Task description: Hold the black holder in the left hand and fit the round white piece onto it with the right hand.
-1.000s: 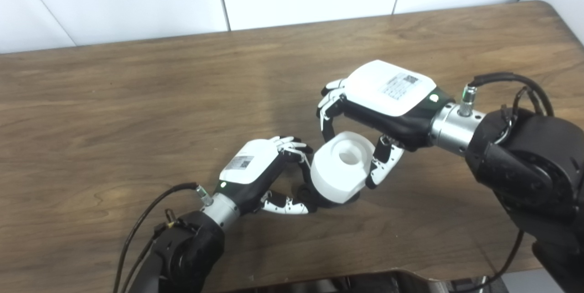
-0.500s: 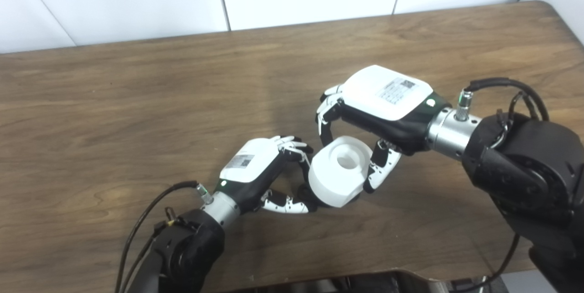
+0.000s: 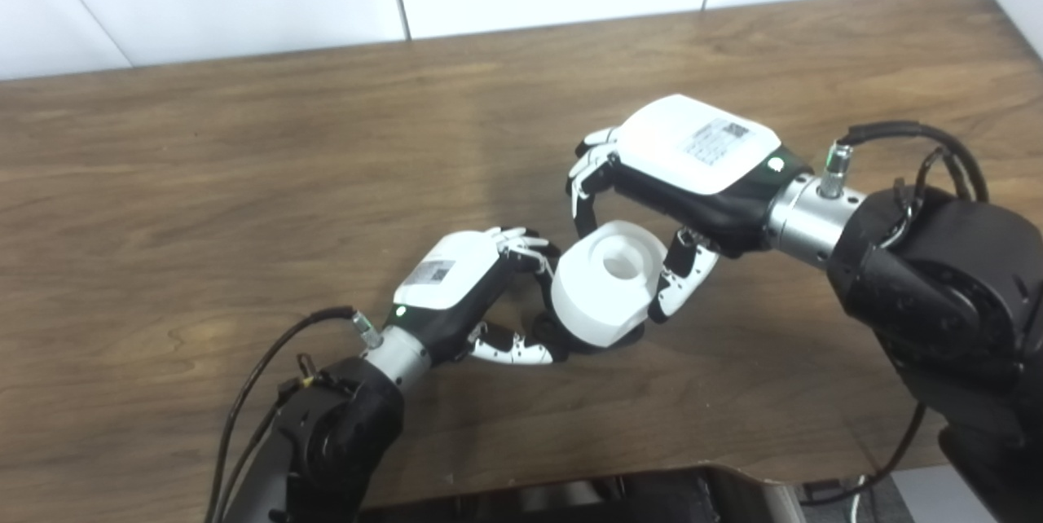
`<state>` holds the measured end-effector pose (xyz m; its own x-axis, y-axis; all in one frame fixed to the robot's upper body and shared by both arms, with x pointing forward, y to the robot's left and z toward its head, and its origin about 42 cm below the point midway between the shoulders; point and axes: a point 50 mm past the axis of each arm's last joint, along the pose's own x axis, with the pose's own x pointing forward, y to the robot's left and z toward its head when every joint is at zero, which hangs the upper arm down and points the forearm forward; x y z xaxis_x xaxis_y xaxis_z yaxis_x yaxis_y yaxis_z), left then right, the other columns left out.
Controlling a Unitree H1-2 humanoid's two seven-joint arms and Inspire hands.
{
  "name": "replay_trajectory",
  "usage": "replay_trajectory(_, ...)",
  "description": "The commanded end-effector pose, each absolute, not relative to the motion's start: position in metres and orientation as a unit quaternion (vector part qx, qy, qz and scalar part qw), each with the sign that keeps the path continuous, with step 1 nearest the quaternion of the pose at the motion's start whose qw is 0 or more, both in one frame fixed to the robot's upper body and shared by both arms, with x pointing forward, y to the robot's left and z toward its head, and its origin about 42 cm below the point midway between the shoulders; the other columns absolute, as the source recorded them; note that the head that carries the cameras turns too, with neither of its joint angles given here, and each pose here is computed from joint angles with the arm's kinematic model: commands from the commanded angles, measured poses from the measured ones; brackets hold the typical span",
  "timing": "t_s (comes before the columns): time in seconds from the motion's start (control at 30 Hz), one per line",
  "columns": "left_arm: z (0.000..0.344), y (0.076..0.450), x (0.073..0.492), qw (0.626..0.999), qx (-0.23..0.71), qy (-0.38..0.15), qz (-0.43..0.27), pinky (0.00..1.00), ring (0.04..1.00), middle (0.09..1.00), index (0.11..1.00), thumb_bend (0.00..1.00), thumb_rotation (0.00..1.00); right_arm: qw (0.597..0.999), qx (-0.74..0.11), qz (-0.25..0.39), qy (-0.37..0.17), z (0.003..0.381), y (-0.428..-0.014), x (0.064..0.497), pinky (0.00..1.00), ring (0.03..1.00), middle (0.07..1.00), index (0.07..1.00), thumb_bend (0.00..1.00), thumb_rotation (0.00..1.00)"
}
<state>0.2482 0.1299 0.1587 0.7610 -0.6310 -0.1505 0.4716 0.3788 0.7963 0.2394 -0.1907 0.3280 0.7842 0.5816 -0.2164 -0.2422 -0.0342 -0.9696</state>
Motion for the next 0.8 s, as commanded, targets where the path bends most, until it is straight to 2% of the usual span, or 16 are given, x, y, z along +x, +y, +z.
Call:
replay_trajectory(0.0,0.16,0.1276,0.2473,0.82,0.449,-0.085,-0.344,0.92,0.913,0.831,0.49,0.51,0.05,0.672,-0.663,0.309,-0.118,0.3311,-0.193,0.2398,0.74,0.862,0.763,0.482,0.53,0.14)
replay_trajectory(0.77,0.1616,0.1268,0.2477,0.82,0.449,-0.083,-0.345,0.93,0.916,0.833,0.49,0.51,0.05,0.679,-0.65,0.32,-0.119,0.3223,-0.185,0.2331,0.75,0.849,0.732,0.482,0.53,0.14)
